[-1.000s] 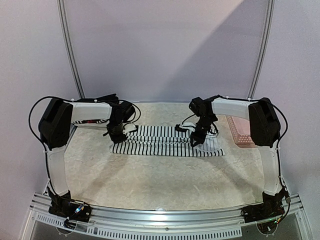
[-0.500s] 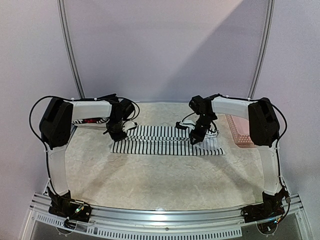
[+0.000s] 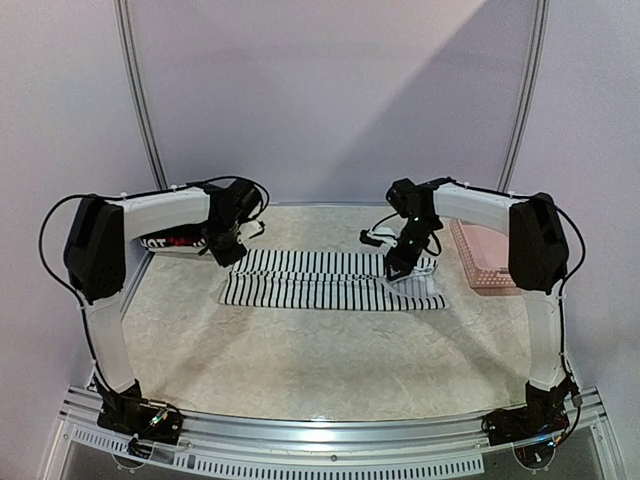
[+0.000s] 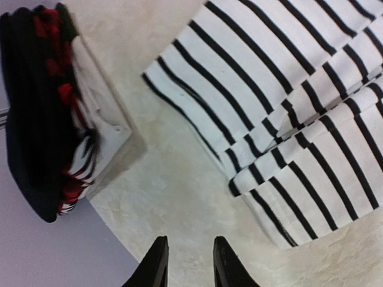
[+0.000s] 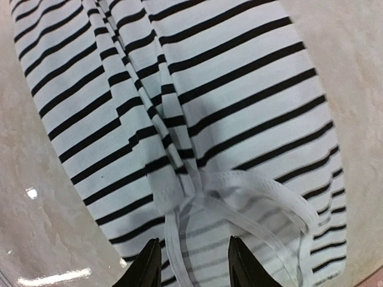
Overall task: Fold and stack the mixed laundry pile
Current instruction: Fold the 1/3-folded tank top at the center of the board, then rotate the rectangle-folded tank top at the center of the board.
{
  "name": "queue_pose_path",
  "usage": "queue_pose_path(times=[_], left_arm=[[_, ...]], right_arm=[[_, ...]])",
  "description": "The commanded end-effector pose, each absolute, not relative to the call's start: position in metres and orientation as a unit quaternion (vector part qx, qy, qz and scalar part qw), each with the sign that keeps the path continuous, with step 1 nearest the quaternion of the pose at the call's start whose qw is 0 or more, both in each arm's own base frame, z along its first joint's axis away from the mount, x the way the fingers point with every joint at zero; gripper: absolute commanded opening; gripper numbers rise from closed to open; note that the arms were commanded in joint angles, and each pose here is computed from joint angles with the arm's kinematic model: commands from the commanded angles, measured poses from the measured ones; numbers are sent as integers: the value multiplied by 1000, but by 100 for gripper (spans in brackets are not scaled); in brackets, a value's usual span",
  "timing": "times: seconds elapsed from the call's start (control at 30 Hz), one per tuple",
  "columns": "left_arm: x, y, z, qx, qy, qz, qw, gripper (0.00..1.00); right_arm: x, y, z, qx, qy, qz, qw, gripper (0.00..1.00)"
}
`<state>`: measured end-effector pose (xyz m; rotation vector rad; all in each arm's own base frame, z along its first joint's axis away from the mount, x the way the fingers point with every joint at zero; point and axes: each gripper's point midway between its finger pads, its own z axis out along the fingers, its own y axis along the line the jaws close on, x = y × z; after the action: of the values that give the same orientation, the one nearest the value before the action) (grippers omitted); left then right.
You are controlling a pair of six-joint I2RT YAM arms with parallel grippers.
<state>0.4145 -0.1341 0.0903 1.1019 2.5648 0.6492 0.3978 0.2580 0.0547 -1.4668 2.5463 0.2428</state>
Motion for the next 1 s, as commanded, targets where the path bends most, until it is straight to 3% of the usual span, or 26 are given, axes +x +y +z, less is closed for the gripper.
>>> queue_pose_path(times=[0.0,0.23,0.5,0.8,0.97], left_arm=[[414,-141,154,355,881,229,211,29],[381,-161,126,437,850,226,185,30],[329,-185,63,549,818,134,106,27],[322,-179,16,567,812,139,17,27],[329,-176,4,566,809,157,4,27]], right_arm=[[396,244,120,-475,862,77,158,40],[369,216,100,-458,875,82,136,41],[338,195,75,-455,880,89,103,39],[327,192,77,-455,879,96,104,39],[323,188,80,-454,880,92,107,39]])
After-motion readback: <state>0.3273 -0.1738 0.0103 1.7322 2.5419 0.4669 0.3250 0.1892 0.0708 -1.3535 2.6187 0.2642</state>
